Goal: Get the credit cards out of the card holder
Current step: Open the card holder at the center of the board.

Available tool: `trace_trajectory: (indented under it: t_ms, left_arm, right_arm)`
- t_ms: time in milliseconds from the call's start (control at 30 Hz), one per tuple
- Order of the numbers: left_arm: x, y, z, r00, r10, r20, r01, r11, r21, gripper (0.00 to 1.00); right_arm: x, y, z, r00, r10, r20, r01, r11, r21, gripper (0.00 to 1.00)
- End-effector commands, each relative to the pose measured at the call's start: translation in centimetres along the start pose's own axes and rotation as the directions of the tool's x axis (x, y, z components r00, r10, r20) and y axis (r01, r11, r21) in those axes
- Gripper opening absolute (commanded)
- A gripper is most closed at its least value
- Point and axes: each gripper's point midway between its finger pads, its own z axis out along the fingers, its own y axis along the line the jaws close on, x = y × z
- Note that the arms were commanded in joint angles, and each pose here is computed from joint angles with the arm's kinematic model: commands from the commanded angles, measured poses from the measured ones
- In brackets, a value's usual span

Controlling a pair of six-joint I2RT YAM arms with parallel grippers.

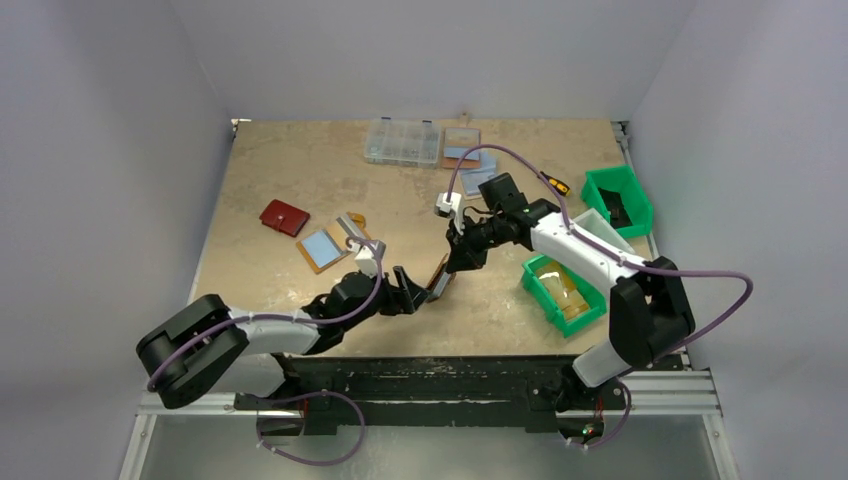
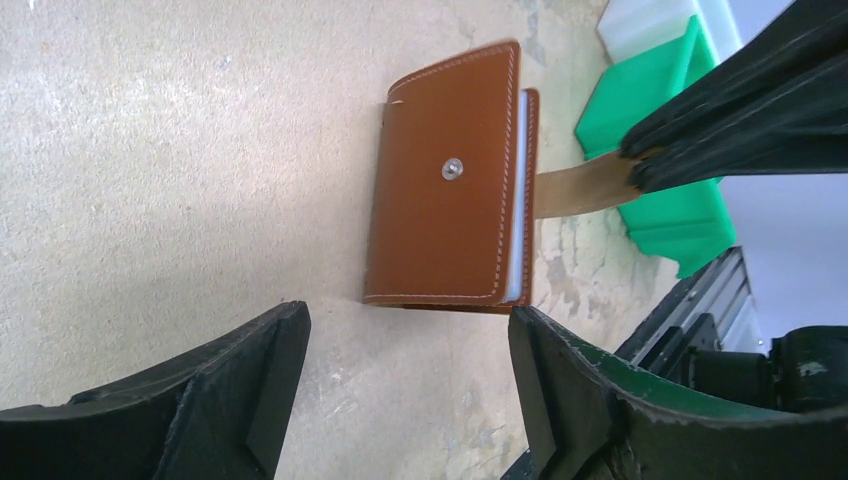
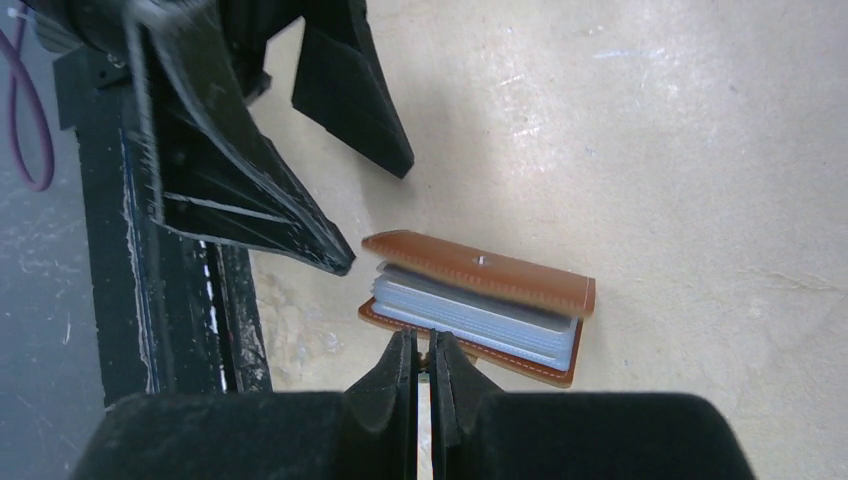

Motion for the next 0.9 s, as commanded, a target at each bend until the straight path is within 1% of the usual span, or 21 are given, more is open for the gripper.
trace_trajectory:
  t_ms: [0, 200, 400, 433, 533, 600, 667, 833, 867]
  left_arm:
    - [-0.2, -1.1, 1.0, 0.997, 0.074, -0.024, -0.074, 0.997, 0.018, 0.79]
    - [-1.2, -1.2, 2.1, 0.99, 0.141, -0.029, -0.142, 0.989, -0.033, 0.82]
    - [-1.6, -2.1, 2.5, 0.99, 0.141, -0.025, -0.141, 0.99, -0.013, 0.81]
    - [-1.6, -2.2, 2.6, 0.99, 0.137, -0.024, -0.137, 0.991, -0.009, 0.8]
    - [-1.7, -2.2, 3.0, 0.992, 0.128, -0.021, -0.128, 0.992, -0.013, 0.7]
    - [-1.6, -1.8, 3.4, 0.991, 0.131, -0.027, -0.132, 0.991, -0.033, 0.66]
    - [-1.5, -1.6, 3.7, 0.991, 0.131, -0.028, -0.132, 0.99, -0.043, 0.54]
    - [-1.8, -1.0, 3.5, 0.992, 0.122, -0.014, -0.122, 0.99, -0.067, 0.11]
    - [-1.9, -1.0, 3.3, 0.993, 0.115, -0.007, -0.115, 0.991, -0.069, 0.05]
  right_arm:
    - [-2.1, 1.0, -1.0, 0.996, -0.027, 0.081, 0.029, 0.999, -0.033, 0.0]
    - [-1.6, 0.3, -0.6, 0.998, -0.008, 0.059, 0.009, 1.0, -0.013, 0.01]
    - [-1.1, -0.2, -0.4, 0.999, 0.005, 0.042, -0.005, 1.0, -0.001, 0.01]
    - [-1.1, -0.3, -0.3, 0.999, 0.007, 0.04, -0.007, 1.0, -0.001, 0.01]
    - [-1.0, -0.4, -0.3, 0.999, 0.008, 0.037, -0.008, 1.0, 0.005, 0.01]
    - [-0.9, -0.5, -0.3, 0.999, 0.009, 0.034, -0.009, 1.0, 0.01, 0.01]
    - [-0.8, -0.6, -0.3, 0.999, 0.011, 0.031, -0.011, 1.0, 0.015, 0.01]
    - [-0.1, -1.8, -0.3, 1.0, 0.013, 0.004, -0.013, 0.998, 0.069, 0.01]
    - [0.0, -2.1, -0.3, 1.0, 0.013, -0.002, -0.013, 0.996, 0.088, 0.01]
